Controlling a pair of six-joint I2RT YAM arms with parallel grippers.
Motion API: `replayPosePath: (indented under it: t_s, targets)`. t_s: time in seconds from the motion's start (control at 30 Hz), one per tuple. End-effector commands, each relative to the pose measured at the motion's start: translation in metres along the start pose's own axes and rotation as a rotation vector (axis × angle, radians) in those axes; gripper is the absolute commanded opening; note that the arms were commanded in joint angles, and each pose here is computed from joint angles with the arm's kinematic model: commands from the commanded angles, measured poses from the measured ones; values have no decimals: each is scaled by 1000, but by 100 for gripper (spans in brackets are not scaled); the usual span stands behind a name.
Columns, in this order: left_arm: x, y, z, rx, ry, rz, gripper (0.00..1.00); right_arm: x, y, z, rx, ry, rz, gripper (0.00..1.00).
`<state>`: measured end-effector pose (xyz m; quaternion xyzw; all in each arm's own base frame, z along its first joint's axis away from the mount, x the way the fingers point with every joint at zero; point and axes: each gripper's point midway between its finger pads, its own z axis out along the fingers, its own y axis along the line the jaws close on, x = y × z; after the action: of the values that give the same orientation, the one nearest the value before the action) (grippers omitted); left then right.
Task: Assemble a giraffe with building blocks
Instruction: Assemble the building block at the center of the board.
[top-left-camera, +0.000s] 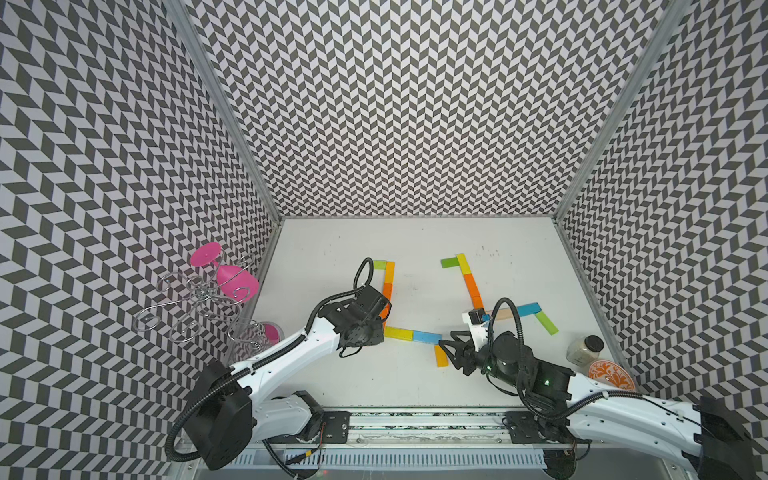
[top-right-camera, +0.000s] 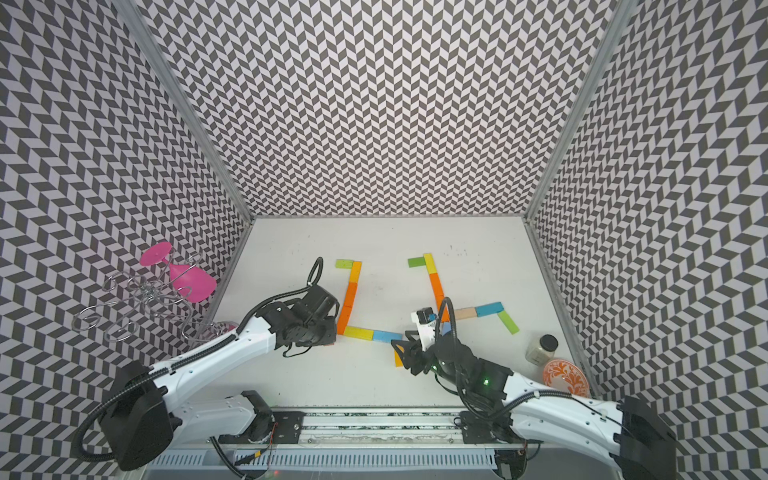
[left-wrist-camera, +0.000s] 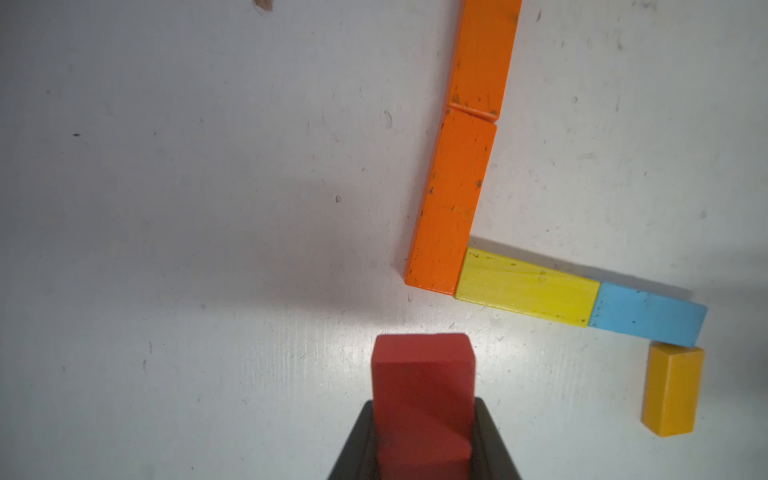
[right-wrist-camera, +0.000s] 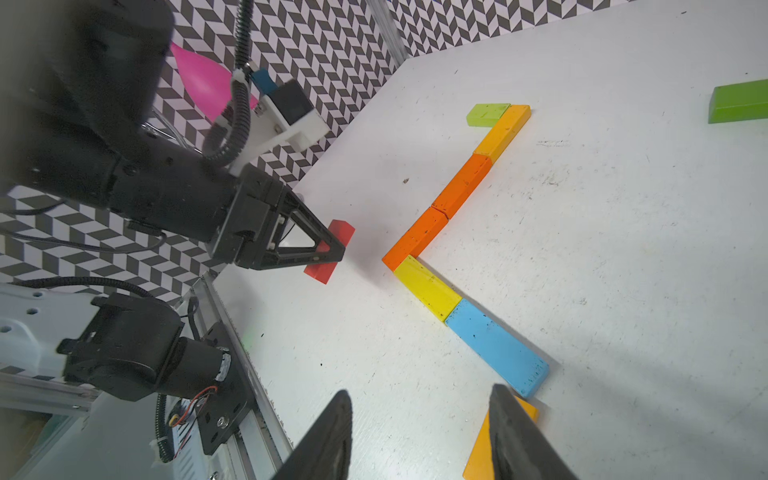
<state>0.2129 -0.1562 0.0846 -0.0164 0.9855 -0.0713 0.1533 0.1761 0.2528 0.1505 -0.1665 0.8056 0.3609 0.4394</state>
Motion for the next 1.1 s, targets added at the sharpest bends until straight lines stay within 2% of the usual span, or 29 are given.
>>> replayPosePath:
  t_s: [0.0,0.1,0.33,0.53,0.77,1.07]
  targets:
    - [12,-7,1,43,79,150,9,-10,1,-3,2,-33,32,52]
    - [10,-17,-5,80,94,215,8,-8,2,-2,-3,-28,41,51]
    - [12,-10,-4,0,208,341,12,-8,2,2,5,-16,39,51]
    - [18,0,14,-76,272,343,12,-6,2,5,22,16,33,51]
    - [25,6,27,-115,273,358,17,-5,0,6,34,18,35,51]
    - [39,9,54,-176,351,395,17,-5,0,4,28,13,43,51]
